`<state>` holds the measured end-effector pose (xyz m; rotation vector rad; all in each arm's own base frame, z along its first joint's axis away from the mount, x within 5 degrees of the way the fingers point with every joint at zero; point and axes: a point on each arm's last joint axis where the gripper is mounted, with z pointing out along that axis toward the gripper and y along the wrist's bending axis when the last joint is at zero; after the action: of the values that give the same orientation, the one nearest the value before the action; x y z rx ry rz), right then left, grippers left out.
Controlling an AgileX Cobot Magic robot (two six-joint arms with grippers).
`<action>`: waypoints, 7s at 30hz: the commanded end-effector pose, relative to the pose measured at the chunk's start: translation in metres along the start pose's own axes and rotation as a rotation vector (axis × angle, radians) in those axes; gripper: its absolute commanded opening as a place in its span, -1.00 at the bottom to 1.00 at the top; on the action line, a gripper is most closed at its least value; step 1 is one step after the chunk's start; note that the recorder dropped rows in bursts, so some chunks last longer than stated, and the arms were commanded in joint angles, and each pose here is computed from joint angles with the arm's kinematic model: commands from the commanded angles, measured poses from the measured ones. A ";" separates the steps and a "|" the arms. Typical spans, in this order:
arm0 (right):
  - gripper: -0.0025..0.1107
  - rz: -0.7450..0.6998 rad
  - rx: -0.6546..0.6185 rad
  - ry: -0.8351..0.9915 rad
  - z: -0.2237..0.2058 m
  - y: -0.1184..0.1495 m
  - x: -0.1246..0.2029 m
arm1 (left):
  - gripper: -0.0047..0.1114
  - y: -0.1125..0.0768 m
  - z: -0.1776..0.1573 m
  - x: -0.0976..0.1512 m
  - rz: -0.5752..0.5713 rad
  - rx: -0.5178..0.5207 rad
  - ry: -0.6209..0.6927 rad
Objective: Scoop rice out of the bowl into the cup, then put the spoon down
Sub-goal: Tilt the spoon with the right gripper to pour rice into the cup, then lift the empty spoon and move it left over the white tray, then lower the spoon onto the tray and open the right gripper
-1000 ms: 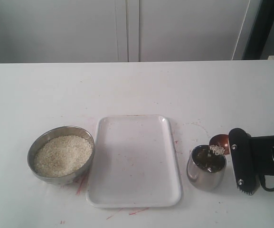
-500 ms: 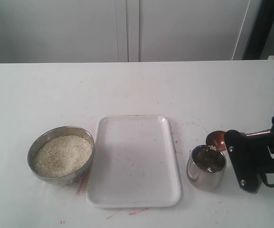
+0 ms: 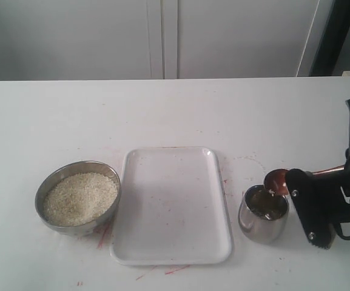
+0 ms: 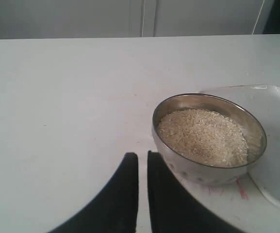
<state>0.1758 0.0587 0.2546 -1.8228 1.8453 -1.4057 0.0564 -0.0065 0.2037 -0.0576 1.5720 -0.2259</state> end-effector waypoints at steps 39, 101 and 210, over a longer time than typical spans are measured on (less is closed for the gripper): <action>-0.96 1.133 -0.400 -0.443 -0.053 -0.008 0.009 | -0.67 0.000 0.000 -0.003 -0.008 0.000 -0.010; -0.96 0.696 -0.763 -0.078 0.010 -0.080 -0.170 | -0.67 0.000 0.000 -0.003 -0.008 0.000 -0.010; -0.33 0.855 -0.737 -0.070 0.055 -0.055 -0.227 | -0.67 0.000 0.000 -0.003 -0.008 0.000 -0.010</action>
<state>0.3014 0.2395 0.1590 -0.9632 2.7985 -0.3606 0.0564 -0.0065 0.2037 -0.0576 1.5720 -0.2259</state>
